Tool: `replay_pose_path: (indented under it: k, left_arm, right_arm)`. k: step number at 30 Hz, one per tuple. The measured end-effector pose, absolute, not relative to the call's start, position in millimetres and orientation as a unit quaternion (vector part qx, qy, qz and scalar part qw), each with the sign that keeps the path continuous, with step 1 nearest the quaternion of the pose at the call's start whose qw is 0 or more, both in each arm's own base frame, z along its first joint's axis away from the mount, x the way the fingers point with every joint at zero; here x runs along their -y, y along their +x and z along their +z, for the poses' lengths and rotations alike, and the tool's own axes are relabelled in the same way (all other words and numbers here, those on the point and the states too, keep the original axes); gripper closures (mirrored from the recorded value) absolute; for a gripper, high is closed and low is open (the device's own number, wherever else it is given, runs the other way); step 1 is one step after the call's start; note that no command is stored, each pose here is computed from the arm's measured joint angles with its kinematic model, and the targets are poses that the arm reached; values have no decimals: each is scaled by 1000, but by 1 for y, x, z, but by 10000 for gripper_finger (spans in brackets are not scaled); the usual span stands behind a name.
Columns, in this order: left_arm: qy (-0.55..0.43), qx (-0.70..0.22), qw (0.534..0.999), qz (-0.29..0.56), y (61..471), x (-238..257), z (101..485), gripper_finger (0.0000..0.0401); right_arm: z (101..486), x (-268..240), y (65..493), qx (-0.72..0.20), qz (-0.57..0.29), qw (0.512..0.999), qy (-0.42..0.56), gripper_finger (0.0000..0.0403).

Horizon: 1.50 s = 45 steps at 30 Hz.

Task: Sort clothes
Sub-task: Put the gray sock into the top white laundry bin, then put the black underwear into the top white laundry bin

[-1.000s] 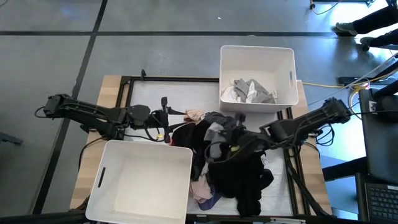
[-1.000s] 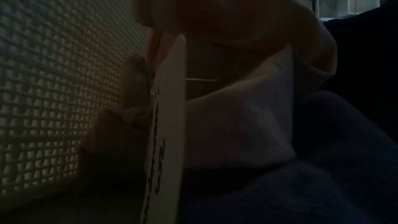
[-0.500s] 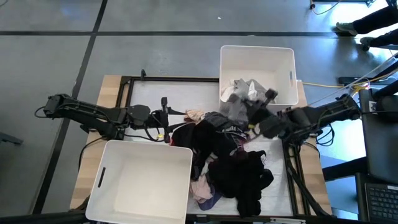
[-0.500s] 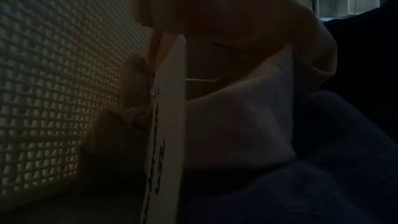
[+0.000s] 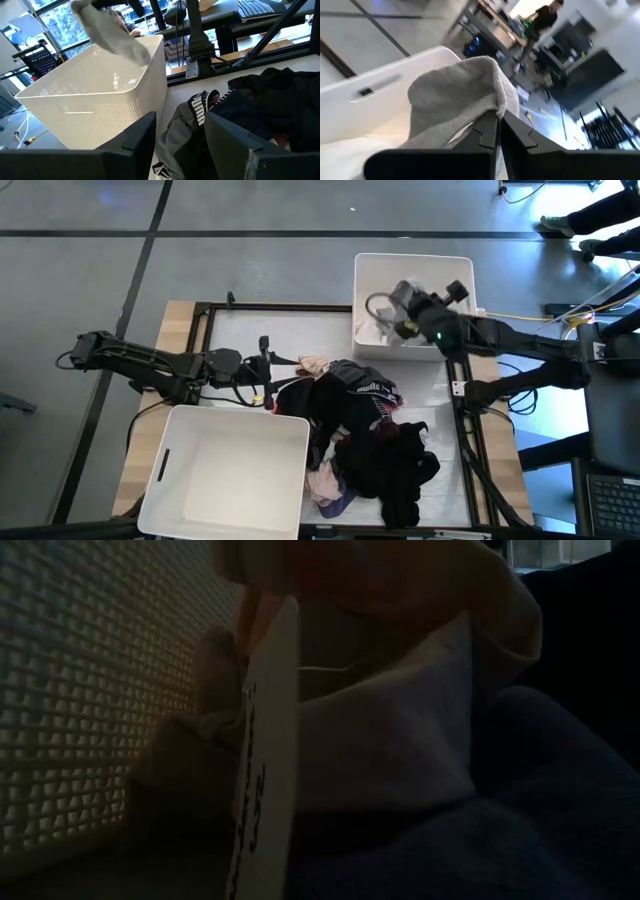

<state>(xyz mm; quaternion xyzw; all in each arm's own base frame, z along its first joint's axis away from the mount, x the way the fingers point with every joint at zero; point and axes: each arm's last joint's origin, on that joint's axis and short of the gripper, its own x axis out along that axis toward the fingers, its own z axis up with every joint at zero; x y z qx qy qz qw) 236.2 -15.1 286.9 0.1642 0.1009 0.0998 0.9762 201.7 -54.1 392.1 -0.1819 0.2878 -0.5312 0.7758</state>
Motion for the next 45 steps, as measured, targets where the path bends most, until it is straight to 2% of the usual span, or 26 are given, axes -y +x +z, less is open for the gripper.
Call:
replay_pose_path:
  k: [5, 14, 18, 23, 28, 32, 37, 45]
  left_arm:
    - [162, -100, 977, 100, 236, 15, 287, 242]
    - [164, -101, 976, 100, 236, 15, 287, 242]
    - [164, -100, 976, 100, 236, 15, 287, 242]
    - [164, -100, 976, 100, 236, 15, 287, 242]
    - [164, -100, 976, 100, 236, 15, 287, 242]
    - [164, -100, 976, 100, 236, 15, 287, 242]
    - [162, -100, 977, 100, 236, 15, 287, 242]
    - [159, -101, 977, 100, 236, 15, 287, 242]
  right_arm:
    - [391, 81, 195, -299, -551, 765, -146, 386]
    - [388, 106, 186, -271, -556, 784, -47, 383]
    - [385, 111, 186, -269, -564, 781, -21, 351]
    - [376, 113, 192, -301, -556, 774, -24, 281]
    - [370, 111, 195, -328, -508, 797, -7, 222]
    - [366, 107, 195, -346, -448, 824, 25, 195]
    - [364, 91, 199, -356, -356, 861, 78, 185]
    - [365, 27, 217, -349, -230, 906, 68, 187]
